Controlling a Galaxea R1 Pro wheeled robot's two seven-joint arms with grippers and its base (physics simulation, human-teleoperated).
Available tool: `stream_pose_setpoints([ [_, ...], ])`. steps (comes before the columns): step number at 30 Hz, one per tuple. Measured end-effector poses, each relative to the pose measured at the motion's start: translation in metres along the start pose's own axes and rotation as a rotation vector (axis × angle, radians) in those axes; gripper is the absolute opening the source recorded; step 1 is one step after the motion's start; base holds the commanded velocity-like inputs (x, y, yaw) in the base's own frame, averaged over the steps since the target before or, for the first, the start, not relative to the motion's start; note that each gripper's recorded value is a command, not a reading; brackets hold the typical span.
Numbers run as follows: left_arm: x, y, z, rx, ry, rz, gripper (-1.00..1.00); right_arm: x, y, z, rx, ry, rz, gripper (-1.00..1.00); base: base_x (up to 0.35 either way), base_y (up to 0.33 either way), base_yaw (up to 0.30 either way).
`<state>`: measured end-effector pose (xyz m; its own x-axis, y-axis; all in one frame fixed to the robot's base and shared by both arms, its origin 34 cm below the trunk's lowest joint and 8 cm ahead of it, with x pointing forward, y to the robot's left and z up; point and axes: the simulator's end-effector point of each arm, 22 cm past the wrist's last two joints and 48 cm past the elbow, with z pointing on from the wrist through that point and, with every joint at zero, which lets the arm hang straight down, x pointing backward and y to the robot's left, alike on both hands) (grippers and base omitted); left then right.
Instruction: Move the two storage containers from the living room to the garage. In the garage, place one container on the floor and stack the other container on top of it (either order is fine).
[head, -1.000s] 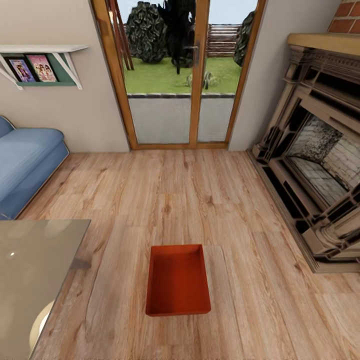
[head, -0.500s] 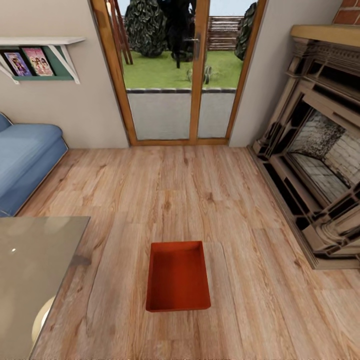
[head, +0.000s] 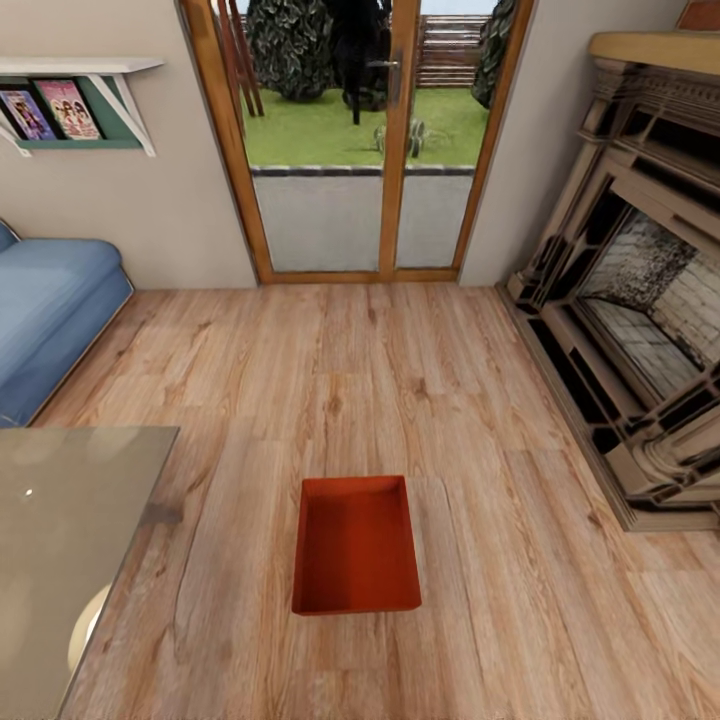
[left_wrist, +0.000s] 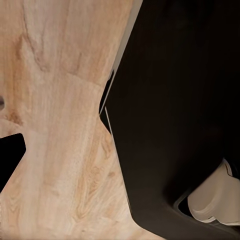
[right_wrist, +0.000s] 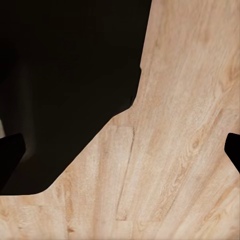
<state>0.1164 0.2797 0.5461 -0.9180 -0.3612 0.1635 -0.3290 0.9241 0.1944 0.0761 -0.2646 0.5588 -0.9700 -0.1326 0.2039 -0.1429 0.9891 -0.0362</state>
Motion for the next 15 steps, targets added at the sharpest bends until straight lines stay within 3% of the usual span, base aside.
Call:
stream_pose_setpoints([
  [15,0.009,0.0033,0.0017,-0.009,0.022,0.003,1.0,0.0092,0.0013,0.0005,-0.003,0.023,-0.001,1.0,0.0,0.0,0.009],
])
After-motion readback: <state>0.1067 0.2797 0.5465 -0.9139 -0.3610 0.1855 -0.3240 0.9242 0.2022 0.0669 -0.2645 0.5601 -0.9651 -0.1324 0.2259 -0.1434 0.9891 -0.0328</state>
